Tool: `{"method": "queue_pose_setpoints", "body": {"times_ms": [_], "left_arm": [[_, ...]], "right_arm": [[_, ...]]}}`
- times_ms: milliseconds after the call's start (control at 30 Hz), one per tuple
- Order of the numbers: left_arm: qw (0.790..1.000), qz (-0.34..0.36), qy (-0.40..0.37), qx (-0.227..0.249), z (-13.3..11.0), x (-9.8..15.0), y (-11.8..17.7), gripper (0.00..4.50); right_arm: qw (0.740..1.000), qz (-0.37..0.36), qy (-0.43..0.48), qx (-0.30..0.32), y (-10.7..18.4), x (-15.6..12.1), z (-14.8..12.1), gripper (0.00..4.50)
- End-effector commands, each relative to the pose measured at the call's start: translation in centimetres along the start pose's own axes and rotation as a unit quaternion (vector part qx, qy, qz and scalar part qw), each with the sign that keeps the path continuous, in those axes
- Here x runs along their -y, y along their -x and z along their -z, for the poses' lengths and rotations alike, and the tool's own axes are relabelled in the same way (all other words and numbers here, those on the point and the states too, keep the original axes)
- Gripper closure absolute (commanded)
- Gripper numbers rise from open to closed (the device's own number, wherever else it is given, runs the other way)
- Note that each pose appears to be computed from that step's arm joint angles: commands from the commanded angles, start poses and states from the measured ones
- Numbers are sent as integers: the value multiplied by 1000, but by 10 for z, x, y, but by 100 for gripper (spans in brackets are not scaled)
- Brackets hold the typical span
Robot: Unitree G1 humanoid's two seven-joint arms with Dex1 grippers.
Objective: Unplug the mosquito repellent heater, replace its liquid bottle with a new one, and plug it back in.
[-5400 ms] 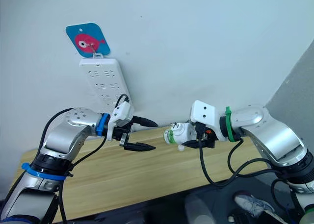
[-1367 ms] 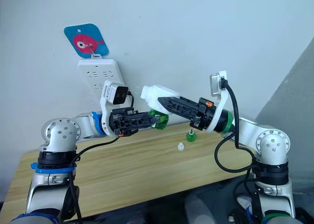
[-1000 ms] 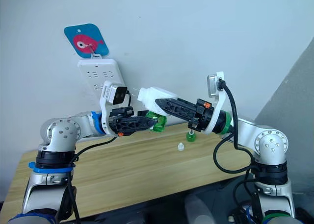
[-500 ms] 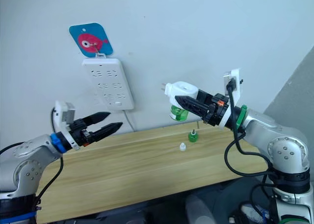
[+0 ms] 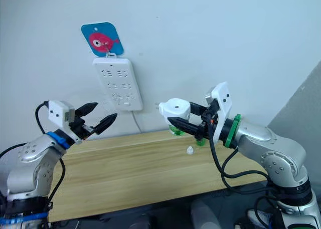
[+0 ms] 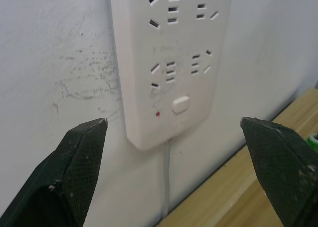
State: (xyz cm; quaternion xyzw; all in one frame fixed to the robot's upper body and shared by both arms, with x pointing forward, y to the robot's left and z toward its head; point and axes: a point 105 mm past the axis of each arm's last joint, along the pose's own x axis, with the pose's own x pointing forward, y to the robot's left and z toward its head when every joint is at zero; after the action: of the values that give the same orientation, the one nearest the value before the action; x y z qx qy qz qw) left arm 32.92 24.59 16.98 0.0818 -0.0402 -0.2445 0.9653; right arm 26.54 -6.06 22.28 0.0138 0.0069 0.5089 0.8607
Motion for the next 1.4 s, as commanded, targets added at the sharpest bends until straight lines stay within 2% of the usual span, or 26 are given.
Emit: {"method": "queue_pose_setpoints", "body": {"times_ms": [33, 333, 533, 767, 933, 1033, 1300, 1400], "left_arm": [[999, -5, -39, 16, -12, -13, -8, 0], [999, 21, -39, 11, -15, -14, -35, 0], [997, 70, -24, 8, -21, -5, -45, 0], [992, 126, -5, 9, -38, 3, -47, 0], [988, 152, 6, 0, -40, 9, -44, 0], [988, 153, 9, 1, -41, 8, -43, 61], [987, 161, 18, 8, -45, 13, -50, 310], [986, 163, 21, 11, -46, 15, -53, 316]], "right_arm": [[999, -12, 37, 22, 0, -11, -13, 157], [999, -5, 37, 23, 2, -15, -11, 157], [999, -6, 35, 22, 1, -17, -10, 157], [999, -4, 34, 19, 3, -17, -7, 157], [999, -5, 33, 20, 3, -18, -7, 157], [999, -5, 33, 20, 3, -18, -6, 157], [999, -12, 36, 18, 0, -21, -6, 157], [999, -3, 48, 3, -4, -19, -3, 157]]}}
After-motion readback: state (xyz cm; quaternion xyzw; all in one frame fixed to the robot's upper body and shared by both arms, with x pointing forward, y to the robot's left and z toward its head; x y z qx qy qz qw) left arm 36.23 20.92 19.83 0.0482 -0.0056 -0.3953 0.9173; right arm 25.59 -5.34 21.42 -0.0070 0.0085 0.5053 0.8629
